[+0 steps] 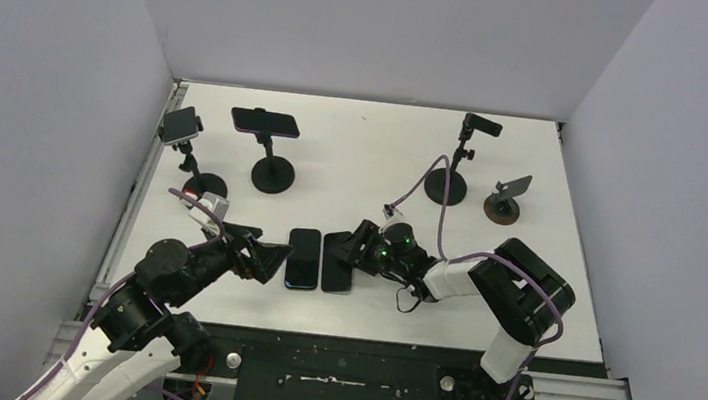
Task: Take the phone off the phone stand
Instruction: Place the phone at the center of the board.
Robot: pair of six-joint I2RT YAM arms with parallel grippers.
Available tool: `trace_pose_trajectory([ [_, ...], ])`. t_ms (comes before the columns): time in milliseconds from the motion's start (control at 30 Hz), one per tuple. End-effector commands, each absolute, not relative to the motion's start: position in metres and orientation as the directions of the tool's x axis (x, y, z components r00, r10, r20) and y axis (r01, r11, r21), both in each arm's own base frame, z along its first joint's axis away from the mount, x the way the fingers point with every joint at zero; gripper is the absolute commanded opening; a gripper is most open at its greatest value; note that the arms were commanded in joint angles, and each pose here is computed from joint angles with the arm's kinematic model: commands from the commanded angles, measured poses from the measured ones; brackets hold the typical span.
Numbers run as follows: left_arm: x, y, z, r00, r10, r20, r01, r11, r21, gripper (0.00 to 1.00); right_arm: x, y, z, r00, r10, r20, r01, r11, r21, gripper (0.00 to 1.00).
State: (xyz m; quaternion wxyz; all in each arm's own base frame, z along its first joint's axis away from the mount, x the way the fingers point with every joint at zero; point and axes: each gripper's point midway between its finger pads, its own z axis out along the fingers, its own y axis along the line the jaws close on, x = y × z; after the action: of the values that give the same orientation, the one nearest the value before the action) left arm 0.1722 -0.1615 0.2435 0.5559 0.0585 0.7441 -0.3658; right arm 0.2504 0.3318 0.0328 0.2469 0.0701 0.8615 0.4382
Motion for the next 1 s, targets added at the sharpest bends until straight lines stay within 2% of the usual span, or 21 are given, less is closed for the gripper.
trace_pose_trajectory([
  [0,0.173,-0.164,0.256,-0.337,-0.327,-0.883,0.527,0.712,-0.464,0.94,0.252,0.311,0.021,-0.846,0.343,-0.408,-0.077,0.679,0.73,0.57],
  [133,0.173,-0.164,0.255,-0.338,-0.326,-0.883,0.527,0.712,-0.465,0.94,0.251,0.3,0.018,-0.84,0.349,-0.416,-0.056,0.707,0.705,0.61],
  [567,0.18,-0.153,0.255,-0.328,-0.35,-0.878,0.462,0.751,-0.472,0.96,0.232,0.256,0.018,-0.823,0.369,-0.432,-0.016,0.745,0.667,0.64],
  [667,0.191,-0.141,0.272,-0.3,-0.434,-0.849,0.365,0.77,-0.523,0.97,0.233,0.253,0.041,-0.794,0.338,-0.506,-0.079,0.767,0.637,0.64],
  [767,0.206,-0.124,0.308,-0.23,-0.515,-0.826,0.263,0.784,-0.562,0.97,0.235,0.257,0.084,-0.72,0.275,-0.637,-0.201,0.795,0.572,0.64],
  [867,0.222,-0.11,0.336,-0.183,-0.505,-0.844,0.152,0.833,-0.531,0.97,0.237,0.257,0.122,-0.641,0.215,-0.737,-0.283,0.826,0.487,0.64],
  [967,0.239,-0.09,0.35,-0.134,-0.46,-0.878,0.013,0.885,-0.466,0.97,0.234,0.254,0.145,-0.601,0.144,-0.786,-0.33,0.851,0.408,0.64],
])
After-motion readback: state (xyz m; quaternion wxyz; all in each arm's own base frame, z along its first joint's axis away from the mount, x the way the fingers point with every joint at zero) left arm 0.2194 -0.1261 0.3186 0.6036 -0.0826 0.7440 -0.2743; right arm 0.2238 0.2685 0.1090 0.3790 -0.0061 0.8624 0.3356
